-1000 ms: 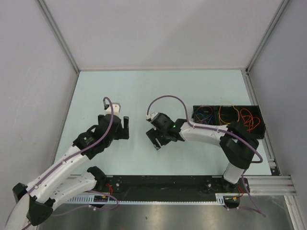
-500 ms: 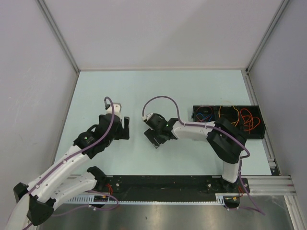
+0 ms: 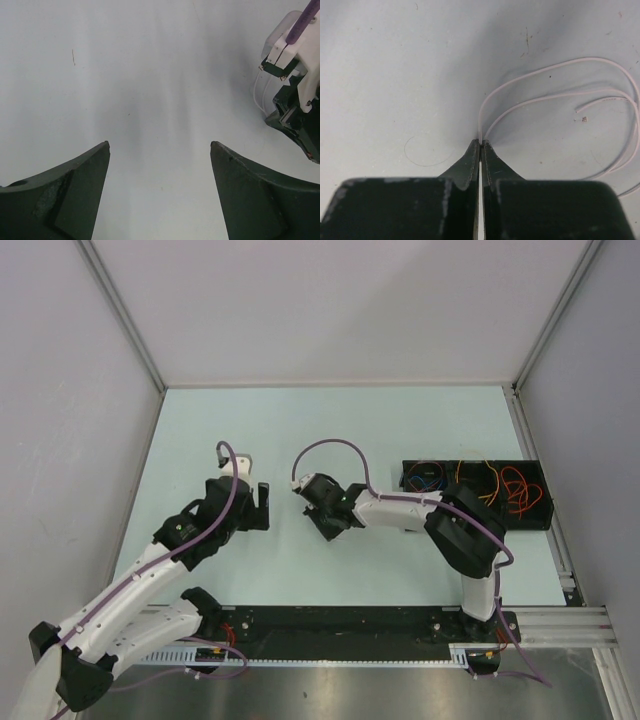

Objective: Untangle the cables

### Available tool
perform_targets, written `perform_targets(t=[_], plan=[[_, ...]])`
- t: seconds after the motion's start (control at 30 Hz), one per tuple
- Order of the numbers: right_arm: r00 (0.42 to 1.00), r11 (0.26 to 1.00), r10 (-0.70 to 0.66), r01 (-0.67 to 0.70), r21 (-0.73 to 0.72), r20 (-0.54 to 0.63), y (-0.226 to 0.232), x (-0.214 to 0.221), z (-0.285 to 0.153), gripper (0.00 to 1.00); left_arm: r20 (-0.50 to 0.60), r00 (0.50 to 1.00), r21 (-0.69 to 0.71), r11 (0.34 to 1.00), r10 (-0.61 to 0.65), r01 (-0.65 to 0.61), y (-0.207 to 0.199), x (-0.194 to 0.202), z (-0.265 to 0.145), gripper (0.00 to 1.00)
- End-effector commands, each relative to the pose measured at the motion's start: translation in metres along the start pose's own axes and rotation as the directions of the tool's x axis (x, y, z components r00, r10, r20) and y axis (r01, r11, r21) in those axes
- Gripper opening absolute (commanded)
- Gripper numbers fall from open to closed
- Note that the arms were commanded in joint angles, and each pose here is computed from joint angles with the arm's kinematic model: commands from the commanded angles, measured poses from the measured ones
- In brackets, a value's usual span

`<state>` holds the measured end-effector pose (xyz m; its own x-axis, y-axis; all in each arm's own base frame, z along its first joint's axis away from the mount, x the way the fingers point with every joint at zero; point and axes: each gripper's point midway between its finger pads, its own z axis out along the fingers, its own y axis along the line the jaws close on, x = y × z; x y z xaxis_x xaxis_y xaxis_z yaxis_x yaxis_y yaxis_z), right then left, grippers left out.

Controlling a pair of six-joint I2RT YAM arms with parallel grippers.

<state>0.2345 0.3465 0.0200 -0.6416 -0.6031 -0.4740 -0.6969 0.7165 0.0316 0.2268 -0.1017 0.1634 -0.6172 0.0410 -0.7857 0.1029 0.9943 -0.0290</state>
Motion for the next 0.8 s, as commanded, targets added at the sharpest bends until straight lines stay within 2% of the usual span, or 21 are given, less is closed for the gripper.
perform_targets(t=[0.0,0.23,0.47,0.77], plan=[[1.000,0.999,0.005,-0.006,-0.046,-0.031,0.009,0.007,0.003,0.00,0.015,1.000,0.003,1.000,0.010,-0.010,0.001,-0.004,0.001,0.86],[0.966,0.978,0.137,-0.097,-0.183,0.218,0.004,-0.078,-0.081,0.00,0.020,1.000,0.006,1.000,0.008,-0.008,0.001,-0.005,0.000,0.86],[0.896,0.943,0.260,-0.156,-0.294,0.360,-0.016,-0.128,-0.152,0.00,0.021,1.000,0.008,1.000,0.009,-0.009,0.001,-0.005,-0.001,0.86],[0.793,0.942,0.319,-0.205,-0.265,0.519,-0.067,-0.170,-0.227,0.00,0.022,1.000,0.014,1.000,0.009,-0.009,0.000,-0.005,-0.001,0.86]])
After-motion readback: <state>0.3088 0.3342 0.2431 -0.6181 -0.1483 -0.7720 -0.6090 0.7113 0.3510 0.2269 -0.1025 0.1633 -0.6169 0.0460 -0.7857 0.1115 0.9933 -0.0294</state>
